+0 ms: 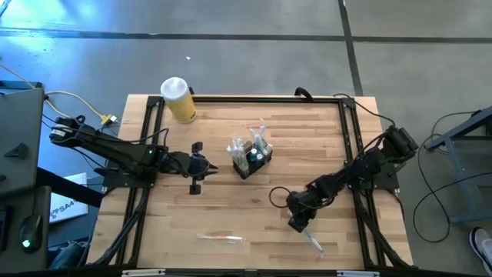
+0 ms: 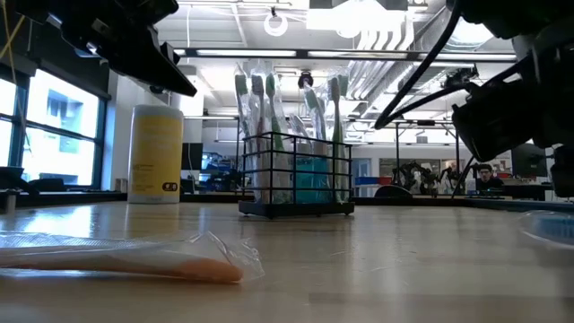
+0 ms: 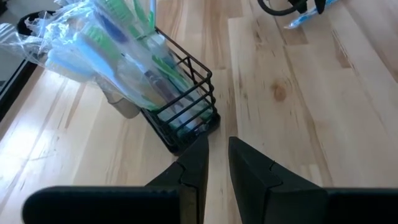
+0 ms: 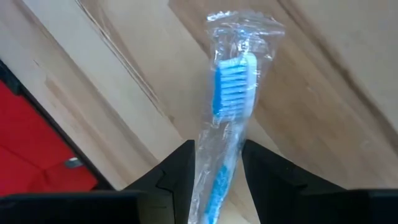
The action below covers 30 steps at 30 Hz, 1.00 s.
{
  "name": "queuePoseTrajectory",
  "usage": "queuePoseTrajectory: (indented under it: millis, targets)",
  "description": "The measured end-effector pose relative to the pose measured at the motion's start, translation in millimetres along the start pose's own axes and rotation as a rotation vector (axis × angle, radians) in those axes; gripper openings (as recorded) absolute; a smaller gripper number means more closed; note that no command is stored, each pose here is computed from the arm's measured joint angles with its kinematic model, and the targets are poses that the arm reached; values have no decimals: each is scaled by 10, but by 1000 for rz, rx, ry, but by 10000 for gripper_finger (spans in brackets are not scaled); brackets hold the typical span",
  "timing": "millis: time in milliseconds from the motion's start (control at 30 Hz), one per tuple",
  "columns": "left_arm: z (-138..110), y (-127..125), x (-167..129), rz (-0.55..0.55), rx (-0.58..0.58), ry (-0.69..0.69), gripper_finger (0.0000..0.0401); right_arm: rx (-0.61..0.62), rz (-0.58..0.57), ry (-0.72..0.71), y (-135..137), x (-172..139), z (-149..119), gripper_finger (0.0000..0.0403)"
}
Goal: Pick & Place toothbrushing station
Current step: Put the blue toothbrush into the wire organizer
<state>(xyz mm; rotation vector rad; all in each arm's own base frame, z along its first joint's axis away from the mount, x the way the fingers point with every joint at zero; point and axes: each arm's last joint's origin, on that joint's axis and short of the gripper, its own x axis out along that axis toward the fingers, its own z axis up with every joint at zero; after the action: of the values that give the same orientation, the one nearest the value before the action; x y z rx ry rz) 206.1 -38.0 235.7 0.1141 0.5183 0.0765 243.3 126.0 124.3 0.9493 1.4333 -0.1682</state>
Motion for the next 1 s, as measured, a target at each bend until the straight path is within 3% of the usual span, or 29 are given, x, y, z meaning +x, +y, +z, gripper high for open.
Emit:
queuePoseTrajectory:
  millis: [200,467,867,1000]
  targets:
    - [0,0,0,0,0,0,58,-19,-88,-35,-66,35,8,109]
    - [-4,-7,0,-24,-6,4,58,23,-167,26,-185,136,110,15]
    - [-14,-8,0,-26,-3,14,58,-4,-165,40,-134,70,182,4]
    - [-15,-8,0,-26,-3,16,58,-8,-375,-1,-90,-89,197,3]
